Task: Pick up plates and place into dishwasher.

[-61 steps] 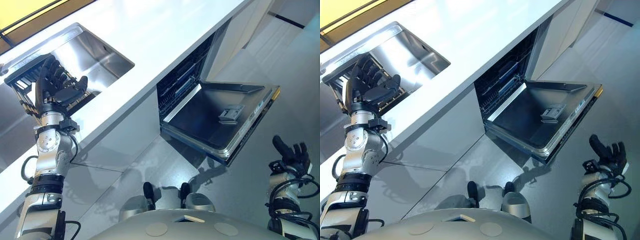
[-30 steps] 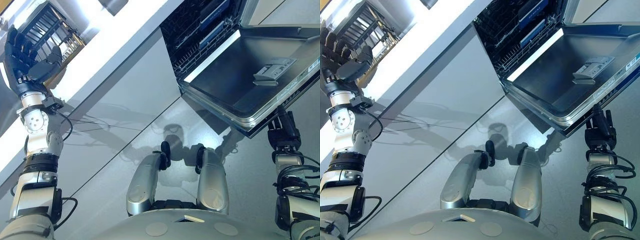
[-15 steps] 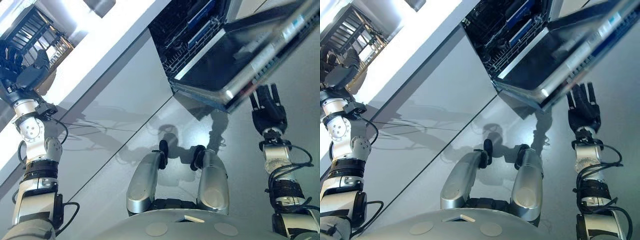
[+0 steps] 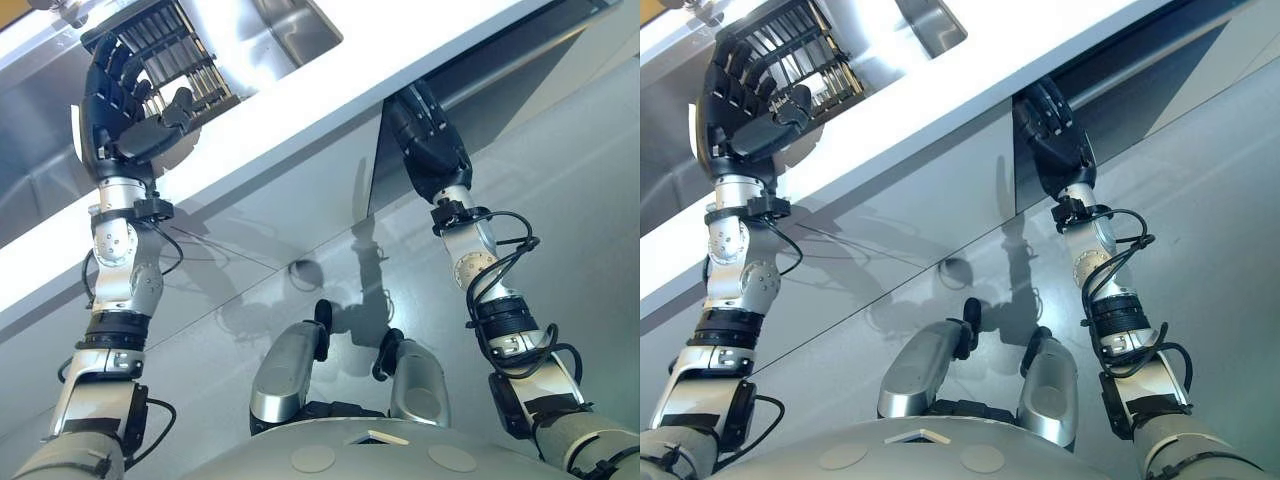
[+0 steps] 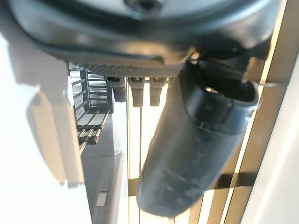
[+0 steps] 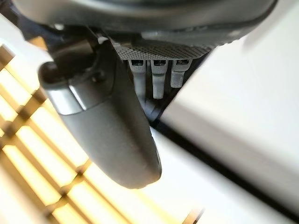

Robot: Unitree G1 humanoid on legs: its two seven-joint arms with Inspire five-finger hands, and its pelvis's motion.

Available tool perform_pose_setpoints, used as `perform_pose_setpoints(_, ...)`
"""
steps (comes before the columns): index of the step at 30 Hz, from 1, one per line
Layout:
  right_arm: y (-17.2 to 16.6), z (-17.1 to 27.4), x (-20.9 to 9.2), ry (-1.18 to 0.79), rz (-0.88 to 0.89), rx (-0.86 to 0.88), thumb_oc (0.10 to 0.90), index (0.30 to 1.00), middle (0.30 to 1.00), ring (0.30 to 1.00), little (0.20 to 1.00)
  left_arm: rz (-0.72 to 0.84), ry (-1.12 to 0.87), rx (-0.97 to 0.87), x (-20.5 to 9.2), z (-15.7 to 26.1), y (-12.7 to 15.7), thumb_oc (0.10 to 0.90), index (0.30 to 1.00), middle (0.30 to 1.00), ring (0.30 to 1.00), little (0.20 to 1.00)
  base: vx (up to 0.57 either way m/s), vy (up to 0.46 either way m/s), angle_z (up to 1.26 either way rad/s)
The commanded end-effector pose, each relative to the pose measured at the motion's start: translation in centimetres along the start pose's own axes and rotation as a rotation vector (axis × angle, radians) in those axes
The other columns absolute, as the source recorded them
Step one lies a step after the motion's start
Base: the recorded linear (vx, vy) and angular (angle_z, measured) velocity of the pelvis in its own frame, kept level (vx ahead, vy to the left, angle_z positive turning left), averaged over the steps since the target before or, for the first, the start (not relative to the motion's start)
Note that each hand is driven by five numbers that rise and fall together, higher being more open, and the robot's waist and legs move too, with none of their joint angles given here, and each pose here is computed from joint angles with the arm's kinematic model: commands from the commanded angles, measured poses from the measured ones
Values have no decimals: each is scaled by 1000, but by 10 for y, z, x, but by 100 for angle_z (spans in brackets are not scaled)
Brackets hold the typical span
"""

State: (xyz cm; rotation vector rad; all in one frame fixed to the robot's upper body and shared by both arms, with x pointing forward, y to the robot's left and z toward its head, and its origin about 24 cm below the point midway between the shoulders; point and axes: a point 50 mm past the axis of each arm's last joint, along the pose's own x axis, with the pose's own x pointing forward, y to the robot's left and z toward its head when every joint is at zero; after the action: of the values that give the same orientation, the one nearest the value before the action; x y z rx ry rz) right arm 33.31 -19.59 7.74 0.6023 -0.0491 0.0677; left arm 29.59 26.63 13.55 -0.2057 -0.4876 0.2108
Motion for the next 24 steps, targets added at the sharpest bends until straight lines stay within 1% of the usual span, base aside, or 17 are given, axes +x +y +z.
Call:
perform_pose_setpoints(1,-10,21,-6,-184,-58,-96,800,900,900,900,900,55,-64,16,-6,11,20,800,900,900,900,900,-2,51,-7)
perform_pose_setpoints(3,-31,14,-18,-163,-146,-165,800,900,900,900,900,64,-58,8,-11,8,22,800,900,900,900,900,-3,37,-10)
perform_pose_setpoints(6,-63,-6,-46,-83,-242,-251,800,900,900,900,900,87,-52,-11,-20,3,27,800,900,900,900,900,-38,6,-8)
perform_pose_setpoints(8,-78,-21,-64,-7,-275,-307,800,900,900,900,900,111,-50,-18,-28,0,29,800,900,900,900,900,-70,-35,-15)
perform_pose_setpoints(10,-95,-44,-90,110,-319,-367,800,900,900,900,900,137,-45,-21,-35,-2,33,800,900,900,900,900,-56,-66,-23)
perform_pose_setpoints(11,-98,-49,-95,141,-330,-373,800,900,900,900,900,143,-46,-19,-37,-2,33,800,900,900,900,900,-66,-100,-19)
perform_pose_setpoints(12,-108,-61,-110,222,-350,-410,800,900,900,900,900,154,-49,-19,-39,-2,35,800,900,900,900,900,-86,-124,-16)
perform_pose_setpoints(14,-123,-82,-139,382,-341,-521,800,900,900,900,900,176,-51,-22,-39,-1,38,800,900,900,900,900,-80,-163,-15)
perform_pose_setpoints(18,-140,-103,-175,616,-317,-658,800,900,900,900,900,187,-65,-39,-37,2,40,800,900,900,900,900,-79,-157,-9)
perform_pose_setpoints(20,-147,-109,-188,702,-325,-681,800,900,900,900,900,188,-73,-47,-35,3,39,800,900,900,900,900,-83,-129,-6)
perform_pose_setpoints(22,-154,-117,-208,812,-344,-682,800,900,900,900,900,191,-79,-60,-33,4,39,800,900,900,900,900,-80,-128,-5)
perform_pose_setpoints(24,-158,-124,-224,913,-326,-707,800,900,900,900,900,187,-87,-74,-30,6,38,800,900,900,900,900,-70,-118,-3)
